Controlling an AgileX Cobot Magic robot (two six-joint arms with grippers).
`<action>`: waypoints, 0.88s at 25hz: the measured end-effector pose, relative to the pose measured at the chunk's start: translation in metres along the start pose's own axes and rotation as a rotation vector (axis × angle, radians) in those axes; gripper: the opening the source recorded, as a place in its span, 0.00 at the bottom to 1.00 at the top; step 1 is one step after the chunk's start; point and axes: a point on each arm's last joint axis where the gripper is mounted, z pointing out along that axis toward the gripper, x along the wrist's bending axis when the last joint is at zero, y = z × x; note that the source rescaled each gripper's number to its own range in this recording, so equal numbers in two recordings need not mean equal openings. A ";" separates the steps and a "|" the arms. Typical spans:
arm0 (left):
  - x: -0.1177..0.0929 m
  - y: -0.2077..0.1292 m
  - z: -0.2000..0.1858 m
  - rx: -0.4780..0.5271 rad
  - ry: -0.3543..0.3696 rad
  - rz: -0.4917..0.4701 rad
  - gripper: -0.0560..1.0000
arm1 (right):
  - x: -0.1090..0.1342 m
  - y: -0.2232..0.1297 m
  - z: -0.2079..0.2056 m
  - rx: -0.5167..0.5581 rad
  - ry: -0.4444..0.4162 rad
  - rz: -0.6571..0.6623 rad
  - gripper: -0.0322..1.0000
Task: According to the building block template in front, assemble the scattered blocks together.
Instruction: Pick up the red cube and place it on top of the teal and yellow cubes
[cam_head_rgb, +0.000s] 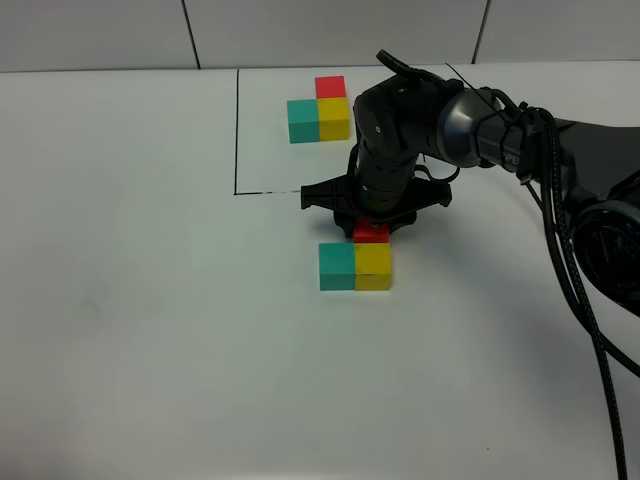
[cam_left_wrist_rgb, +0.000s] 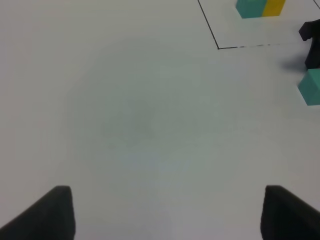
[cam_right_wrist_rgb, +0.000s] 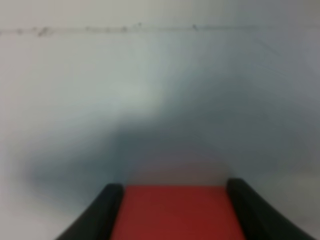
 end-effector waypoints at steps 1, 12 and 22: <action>0.000 0.000 0.000 0.000 0.000 0.000 0.81 | 0.000 0.000 0.000 0.001 0.000 0.000 0.05; 0.000 0.000 0.000 0.000 0.000 0.000 0.81 | 0.003 -0.002 0.000 0.004 -0.014 -0.016 0.05; 0.000 0.000 0.000 0.000 0.000 0.000 0.81 | 0.004 -0.004 0.000 0.014 -0.026 -0.011 0.05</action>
